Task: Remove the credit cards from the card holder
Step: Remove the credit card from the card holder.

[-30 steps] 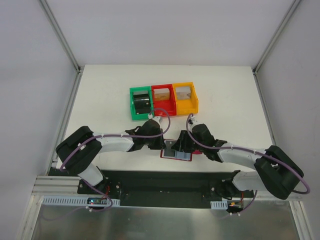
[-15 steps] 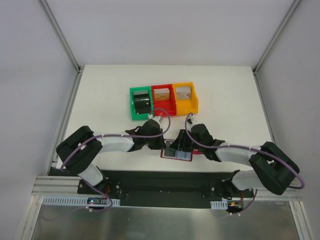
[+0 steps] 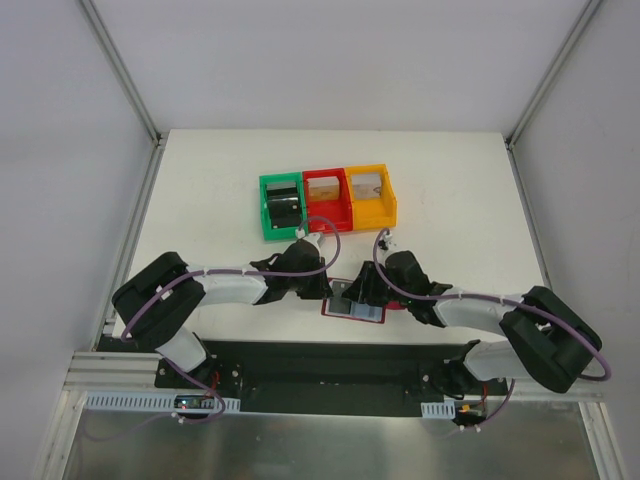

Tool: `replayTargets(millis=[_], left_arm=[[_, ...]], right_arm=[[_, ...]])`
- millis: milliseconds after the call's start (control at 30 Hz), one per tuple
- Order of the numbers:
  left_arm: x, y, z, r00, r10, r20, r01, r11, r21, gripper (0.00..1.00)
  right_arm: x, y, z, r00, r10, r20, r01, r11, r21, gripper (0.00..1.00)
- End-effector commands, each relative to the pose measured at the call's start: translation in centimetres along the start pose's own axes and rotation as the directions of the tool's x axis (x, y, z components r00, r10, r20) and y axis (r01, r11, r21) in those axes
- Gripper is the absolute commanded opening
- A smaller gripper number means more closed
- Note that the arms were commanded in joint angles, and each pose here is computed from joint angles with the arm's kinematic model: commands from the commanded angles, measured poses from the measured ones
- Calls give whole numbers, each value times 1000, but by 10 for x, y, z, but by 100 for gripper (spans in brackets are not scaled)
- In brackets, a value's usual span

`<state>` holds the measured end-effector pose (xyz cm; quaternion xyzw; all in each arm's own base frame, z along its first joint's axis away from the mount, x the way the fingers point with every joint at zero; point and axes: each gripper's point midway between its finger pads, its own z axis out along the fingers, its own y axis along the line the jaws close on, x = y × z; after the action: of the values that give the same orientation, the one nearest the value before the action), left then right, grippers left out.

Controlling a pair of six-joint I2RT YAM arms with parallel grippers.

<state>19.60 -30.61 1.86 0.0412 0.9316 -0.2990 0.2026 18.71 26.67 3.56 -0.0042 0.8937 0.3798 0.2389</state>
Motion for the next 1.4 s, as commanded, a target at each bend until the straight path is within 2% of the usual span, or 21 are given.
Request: replayTargets(millis=[0,600,900,1367], left_arm=[[18,28,2,999,-25,-49,20,996,-92,10],[20,28,1,998,-27,-52,22,996,-90,8],[19,27,-1,999,-27,-43,23,996,-85,8],[18,21,3,998,-32,-51,29,998,-57,8]], right_arm=[[-5,1,-2,1000,4,27,-3,1000,-7,46],[-1,-8,0,1000,8,10,-8,999,36,47],[-6,-16,-4,1000,-11,25,8,995,100,51],[-4,11,5,1000,-1,1,1,999,-42,50]])
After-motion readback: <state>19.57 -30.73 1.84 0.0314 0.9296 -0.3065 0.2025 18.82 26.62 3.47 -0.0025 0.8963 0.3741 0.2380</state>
